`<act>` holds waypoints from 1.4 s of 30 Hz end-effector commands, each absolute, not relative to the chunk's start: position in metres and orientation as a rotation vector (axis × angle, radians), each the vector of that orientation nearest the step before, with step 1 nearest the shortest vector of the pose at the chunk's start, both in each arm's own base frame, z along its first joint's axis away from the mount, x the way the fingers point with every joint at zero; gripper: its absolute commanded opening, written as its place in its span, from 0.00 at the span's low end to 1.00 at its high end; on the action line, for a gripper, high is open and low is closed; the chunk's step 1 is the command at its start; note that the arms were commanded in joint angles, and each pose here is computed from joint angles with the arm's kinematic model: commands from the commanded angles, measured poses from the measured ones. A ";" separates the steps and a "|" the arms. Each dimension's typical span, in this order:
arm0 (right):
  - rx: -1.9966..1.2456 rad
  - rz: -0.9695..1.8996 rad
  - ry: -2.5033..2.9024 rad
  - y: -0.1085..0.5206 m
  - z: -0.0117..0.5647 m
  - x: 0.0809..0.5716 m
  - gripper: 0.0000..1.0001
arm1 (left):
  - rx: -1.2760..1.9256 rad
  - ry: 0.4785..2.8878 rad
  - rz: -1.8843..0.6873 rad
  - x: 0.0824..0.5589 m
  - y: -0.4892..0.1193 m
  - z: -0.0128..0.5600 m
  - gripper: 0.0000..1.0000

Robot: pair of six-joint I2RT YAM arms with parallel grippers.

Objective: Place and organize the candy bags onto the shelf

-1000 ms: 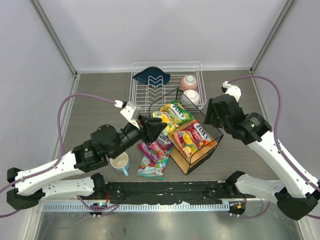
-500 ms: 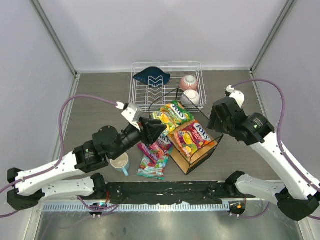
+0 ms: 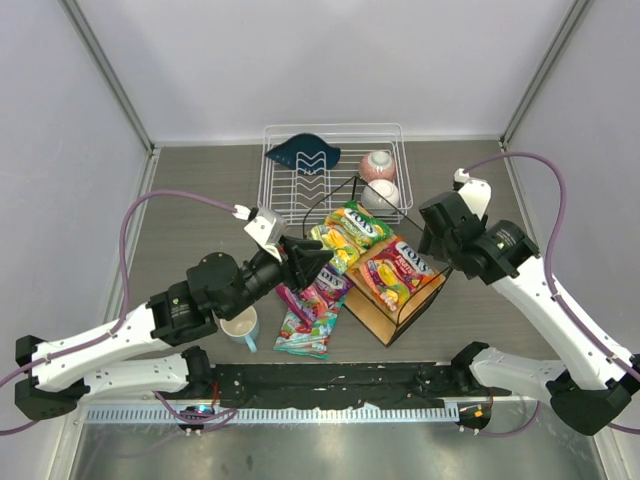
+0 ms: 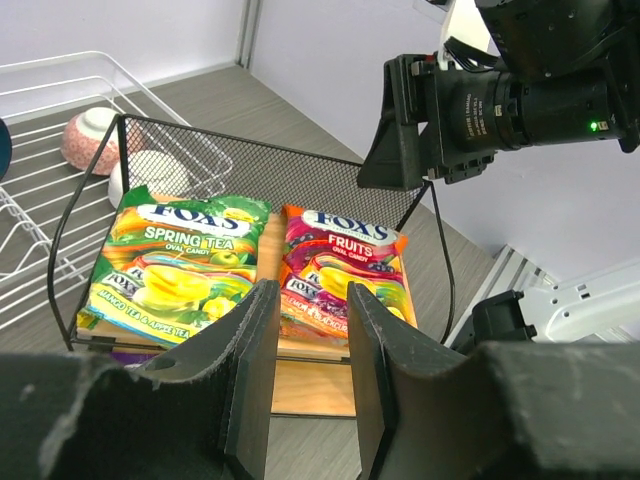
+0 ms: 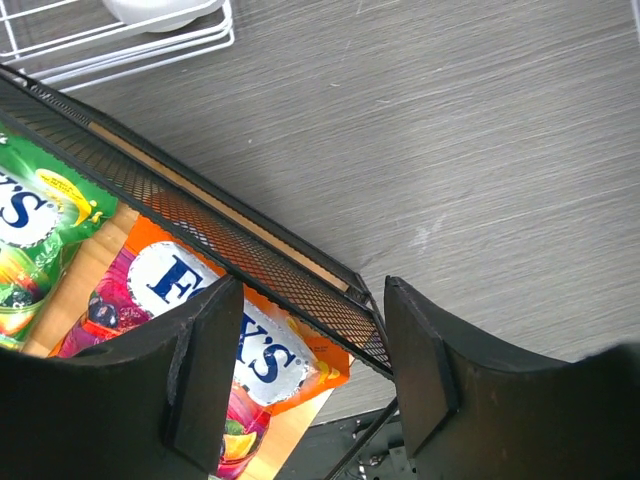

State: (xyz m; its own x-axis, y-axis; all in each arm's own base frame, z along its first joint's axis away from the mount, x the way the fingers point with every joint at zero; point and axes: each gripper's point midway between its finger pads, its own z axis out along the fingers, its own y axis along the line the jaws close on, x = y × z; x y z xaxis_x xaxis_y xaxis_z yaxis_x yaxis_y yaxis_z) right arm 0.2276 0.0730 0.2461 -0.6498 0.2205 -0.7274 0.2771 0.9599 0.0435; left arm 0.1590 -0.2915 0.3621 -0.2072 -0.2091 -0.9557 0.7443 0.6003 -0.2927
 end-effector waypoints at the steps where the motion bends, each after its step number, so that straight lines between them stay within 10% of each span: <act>1: 0.378 -0.215 2.222 0.049 0.261 0.236 0.62 | 0.440 1.527 -0.921 0.161 -0.287 0.368 0.37; 42: 0.028 -0.008 2.034 0.086 0.313 0.335 0.63 | 0.411 1.535 -0.873 0.163 -0.268 0.365 0.40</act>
State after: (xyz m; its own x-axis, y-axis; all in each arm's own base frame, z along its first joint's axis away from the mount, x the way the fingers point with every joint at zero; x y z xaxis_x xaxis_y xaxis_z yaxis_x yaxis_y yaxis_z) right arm 0.3137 0.0654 0.2621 -0.5973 -0.0406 -0.8010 0.0799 0.9907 -0.1098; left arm 0.1624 -0.2758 0.3554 -0.2006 -0.2114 -0.9566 0.7108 0.6405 -0.2906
